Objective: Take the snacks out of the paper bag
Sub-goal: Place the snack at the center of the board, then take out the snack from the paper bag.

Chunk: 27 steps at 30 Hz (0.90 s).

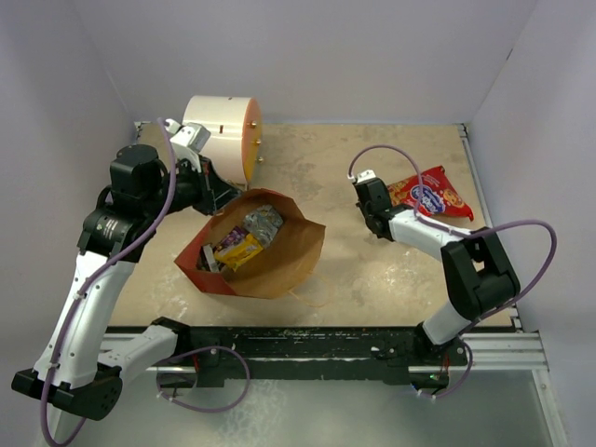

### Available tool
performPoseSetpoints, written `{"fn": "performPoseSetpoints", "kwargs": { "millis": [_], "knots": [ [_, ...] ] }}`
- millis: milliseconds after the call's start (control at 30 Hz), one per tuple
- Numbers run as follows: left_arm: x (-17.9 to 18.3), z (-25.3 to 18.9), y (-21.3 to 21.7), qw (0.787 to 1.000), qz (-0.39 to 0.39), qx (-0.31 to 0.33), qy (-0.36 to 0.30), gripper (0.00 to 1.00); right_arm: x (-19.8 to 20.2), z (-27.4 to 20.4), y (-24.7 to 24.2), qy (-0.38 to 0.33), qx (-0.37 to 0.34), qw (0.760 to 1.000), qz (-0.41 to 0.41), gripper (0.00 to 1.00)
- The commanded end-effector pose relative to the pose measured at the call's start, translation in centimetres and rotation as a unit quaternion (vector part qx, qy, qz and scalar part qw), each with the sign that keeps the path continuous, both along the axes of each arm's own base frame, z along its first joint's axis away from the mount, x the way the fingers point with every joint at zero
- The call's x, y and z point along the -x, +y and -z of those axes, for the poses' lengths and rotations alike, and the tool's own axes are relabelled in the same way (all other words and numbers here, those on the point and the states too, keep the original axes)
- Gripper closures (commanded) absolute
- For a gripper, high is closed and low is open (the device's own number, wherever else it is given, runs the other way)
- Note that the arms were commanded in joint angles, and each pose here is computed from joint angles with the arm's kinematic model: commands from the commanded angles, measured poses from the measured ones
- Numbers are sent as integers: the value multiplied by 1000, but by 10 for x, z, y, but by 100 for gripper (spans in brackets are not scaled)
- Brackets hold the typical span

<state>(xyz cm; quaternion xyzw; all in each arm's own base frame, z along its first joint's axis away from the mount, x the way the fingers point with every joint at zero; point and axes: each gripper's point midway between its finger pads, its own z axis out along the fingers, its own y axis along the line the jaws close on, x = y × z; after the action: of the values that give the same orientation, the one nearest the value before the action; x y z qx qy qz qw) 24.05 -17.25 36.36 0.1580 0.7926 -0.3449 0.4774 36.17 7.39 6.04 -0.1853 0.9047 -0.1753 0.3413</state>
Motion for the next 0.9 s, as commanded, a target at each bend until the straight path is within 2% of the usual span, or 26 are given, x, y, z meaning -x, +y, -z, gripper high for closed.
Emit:
{"fn": "performPoseSetpoints", "kwargs": {
  "millis": [0, 200, 367, 500, 600, 767, 867],
  "knots": [
    [7, -27, -13, 997, 46, 38, -45, 100, -14, -25, -14, -43, 22, 998, 45, 68],
    [29, -14, -28, 992, 109, 70, 3, 100, -2, -61, 28, -35, -105, 994, -18, 44],
    [40, 12, -32, 987, 125, 77, 58, 100, 8, -111, 70, -71, -199, 968, -133, 39],
    [41, 15, -38, 982, 135, 102, 83, 100, 33, -159, 107, -120, -251, 917, -286, 38],
    [40, 10, -42, 978, 134, 127, 93, 100, 65, -185, 130, -137, -265, 866, -402, 38],
    [35, -6, -46, 974, 127, 164, 86, 100, 113, -215, 151, -158, -260, 791, -531, 40],
    [33, -13, -49, 970, 126, 188, 90, 100, 141, -218, 168, -160, -240, 745, -602, 42]
  ]
}}
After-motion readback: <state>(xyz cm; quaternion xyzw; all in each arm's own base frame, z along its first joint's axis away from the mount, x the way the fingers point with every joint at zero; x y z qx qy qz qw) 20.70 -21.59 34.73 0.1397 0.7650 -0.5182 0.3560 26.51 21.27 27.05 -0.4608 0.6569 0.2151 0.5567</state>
